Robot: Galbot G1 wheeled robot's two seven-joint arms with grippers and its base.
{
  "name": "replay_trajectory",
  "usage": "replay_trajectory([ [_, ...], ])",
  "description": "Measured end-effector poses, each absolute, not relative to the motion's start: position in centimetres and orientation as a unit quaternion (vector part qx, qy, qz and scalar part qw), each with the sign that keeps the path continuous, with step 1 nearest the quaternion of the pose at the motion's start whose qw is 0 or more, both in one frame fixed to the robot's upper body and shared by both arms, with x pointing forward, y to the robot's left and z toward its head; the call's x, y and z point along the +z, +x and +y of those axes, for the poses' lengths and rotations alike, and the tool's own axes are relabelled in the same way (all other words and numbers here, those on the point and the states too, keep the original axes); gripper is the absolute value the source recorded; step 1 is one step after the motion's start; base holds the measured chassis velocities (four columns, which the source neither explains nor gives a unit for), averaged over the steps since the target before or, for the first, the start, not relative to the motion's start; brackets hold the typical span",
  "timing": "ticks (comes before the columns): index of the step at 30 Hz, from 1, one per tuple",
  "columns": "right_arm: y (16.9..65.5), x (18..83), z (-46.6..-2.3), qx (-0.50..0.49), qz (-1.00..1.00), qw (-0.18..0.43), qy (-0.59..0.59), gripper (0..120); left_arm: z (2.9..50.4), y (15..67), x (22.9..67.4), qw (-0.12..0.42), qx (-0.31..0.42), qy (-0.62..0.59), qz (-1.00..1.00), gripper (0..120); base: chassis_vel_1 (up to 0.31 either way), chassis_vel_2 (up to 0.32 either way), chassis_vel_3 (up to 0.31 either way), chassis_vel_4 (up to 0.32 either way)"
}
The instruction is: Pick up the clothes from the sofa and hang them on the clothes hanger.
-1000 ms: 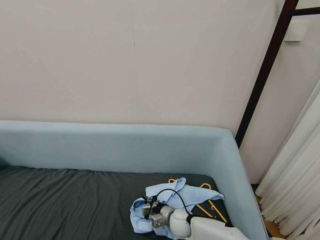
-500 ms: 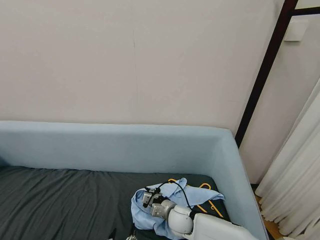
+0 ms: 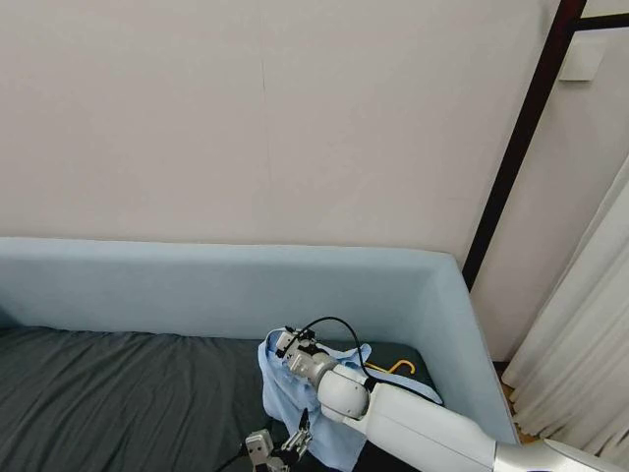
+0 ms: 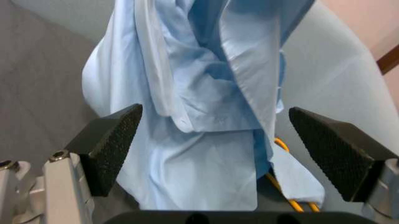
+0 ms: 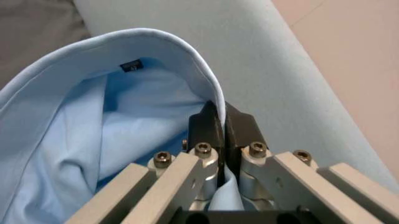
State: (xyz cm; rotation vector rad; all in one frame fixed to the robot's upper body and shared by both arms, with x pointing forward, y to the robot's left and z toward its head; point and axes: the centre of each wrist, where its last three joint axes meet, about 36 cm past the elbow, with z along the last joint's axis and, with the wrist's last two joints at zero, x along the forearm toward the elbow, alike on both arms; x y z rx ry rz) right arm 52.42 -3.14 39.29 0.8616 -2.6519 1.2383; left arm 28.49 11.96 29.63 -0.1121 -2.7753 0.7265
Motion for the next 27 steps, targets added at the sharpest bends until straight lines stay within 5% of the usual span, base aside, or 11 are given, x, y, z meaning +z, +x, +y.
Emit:
replay_trajectory([
  [10, 52.3, 39.7, -4.5, 0.398, -0.875, 0.051, 0.271, 0, 12.9, 31.7, 26.1, 0.134, 0.233, 0.009, -0.963, 93, 0.000, 0.000, 0.000, 0.000],
  [27, 51.7, 40.0, -5.5, 0.395, -0.879, 0.056, 0.261, 0, 9.7, 35.6, 23.2, 0.133, 0.314, -0.012, -0.940, 91, 0.000, 0.000, 0.000, 0.000],
])
